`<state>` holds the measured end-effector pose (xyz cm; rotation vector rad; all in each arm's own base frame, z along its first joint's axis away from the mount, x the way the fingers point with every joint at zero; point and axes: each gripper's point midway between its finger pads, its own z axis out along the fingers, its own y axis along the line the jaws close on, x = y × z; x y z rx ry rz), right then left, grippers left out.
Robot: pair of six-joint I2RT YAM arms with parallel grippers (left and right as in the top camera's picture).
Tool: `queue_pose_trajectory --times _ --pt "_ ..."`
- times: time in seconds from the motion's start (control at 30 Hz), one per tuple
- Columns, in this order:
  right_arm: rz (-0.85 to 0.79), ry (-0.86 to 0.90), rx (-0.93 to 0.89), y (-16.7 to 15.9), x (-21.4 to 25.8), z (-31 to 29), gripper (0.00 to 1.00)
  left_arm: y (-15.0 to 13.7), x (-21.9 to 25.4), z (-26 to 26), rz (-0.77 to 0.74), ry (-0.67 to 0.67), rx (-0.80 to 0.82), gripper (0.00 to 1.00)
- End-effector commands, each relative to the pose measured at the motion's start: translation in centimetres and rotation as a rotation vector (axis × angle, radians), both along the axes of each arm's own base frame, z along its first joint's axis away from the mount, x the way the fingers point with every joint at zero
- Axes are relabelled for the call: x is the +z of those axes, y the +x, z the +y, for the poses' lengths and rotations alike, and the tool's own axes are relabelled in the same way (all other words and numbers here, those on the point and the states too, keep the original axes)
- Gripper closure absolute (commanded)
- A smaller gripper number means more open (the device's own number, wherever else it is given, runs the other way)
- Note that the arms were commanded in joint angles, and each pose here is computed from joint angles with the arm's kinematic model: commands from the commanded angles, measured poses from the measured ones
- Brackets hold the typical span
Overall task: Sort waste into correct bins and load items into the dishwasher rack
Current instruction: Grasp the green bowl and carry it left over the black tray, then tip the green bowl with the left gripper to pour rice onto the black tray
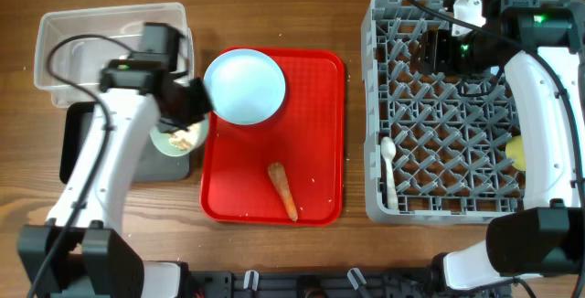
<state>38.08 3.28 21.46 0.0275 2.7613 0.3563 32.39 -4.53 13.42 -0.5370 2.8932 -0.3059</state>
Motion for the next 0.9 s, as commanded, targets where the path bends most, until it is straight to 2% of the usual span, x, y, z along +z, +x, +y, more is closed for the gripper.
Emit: queue_pose_trajectory --times 0.0,0.2,0.33,0.5,0.87 --pt "0.012 0.0 0.02 0.0 -0.5 0.2 0.31 0.9 2.2 1.5 -0.09 -0.155 -0.062 0.96" --pt "0.012 0.0 0.019 0.0 -0.5 0.2 0.31 1.4 3.3 5.2 -0.182 -0.267 -0.046 0.96" --pt "0.011 0.0 0.02 0.1 -0.5 0.2 0.31 1.4 3.7 6.6 -0.27 -0.388 -0.072 0.96" --pt "0.01 -0.002 0.023 0.1 -0.5 0.2 0.31 1.0 3.0 8.7 -0.341 -0.529 -0.026 0.96" --pt "0.008 -0.008 0.039 0.0 -0.5 0.2 0.31 0.6 2.0 10.3 -0.502 -0.829 0.04 0.96"
